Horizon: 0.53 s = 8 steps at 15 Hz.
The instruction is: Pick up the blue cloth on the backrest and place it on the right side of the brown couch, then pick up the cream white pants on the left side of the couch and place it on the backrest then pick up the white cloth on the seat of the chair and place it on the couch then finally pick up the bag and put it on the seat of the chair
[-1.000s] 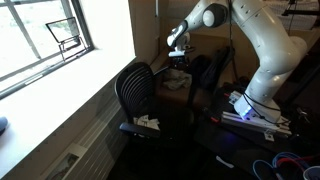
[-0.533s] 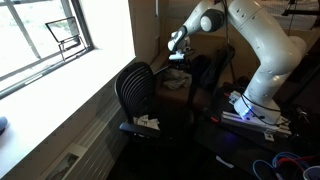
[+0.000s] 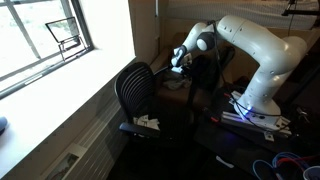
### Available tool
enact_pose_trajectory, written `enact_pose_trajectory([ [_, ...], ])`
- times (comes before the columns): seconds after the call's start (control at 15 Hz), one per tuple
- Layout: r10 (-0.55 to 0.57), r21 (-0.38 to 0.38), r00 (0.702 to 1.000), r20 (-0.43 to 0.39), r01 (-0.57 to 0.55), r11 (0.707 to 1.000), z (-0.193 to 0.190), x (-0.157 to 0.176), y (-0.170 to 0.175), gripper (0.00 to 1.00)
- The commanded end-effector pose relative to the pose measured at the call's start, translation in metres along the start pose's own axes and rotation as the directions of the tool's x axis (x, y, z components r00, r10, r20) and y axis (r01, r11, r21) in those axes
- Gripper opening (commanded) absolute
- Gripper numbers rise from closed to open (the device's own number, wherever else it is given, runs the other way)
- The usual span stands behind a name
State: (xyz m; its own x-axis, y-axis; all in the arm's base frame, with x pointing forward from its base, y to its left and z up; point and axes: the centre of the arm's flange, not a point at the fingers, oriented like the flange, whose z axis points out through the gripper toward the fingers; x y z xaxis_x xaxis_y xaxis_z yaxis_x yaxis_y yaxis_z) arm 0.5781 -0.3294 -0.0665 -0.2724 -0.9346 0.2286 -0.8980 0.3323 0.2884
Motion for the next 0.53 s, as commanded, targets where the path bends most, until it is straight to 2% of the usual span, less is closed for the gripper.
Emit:
enact_pose_trajectory([
  [0.0,0.008,0.005,1.0,0.0,-0.008,1.0,0.0,0.001,-0.002,1.0],
  [0.07,0.062,0.094,0.998,-0.031,-0.059,0.994,-0.005,0.0,0.001,1.0],
  [0.2,0.12,0.189,0.991,-0.056,-0.108,0.976,-0.006,-0.001,-0.007,1.0],
  [0.33,0.148,0.192,0.988,-0.043,-0.137,0.972,-0.001,-0.001,-0.017,1.0],
  [0.4,0.146,0.161,0.989,-0.022,-0.141,0.977,0.003,-0.002,-0.019,1.0],
  [0.47,0.129,0.17,0.991,-0.034,-0.121,0.978,-0.006,-0.001,-0.015,1.0],
])
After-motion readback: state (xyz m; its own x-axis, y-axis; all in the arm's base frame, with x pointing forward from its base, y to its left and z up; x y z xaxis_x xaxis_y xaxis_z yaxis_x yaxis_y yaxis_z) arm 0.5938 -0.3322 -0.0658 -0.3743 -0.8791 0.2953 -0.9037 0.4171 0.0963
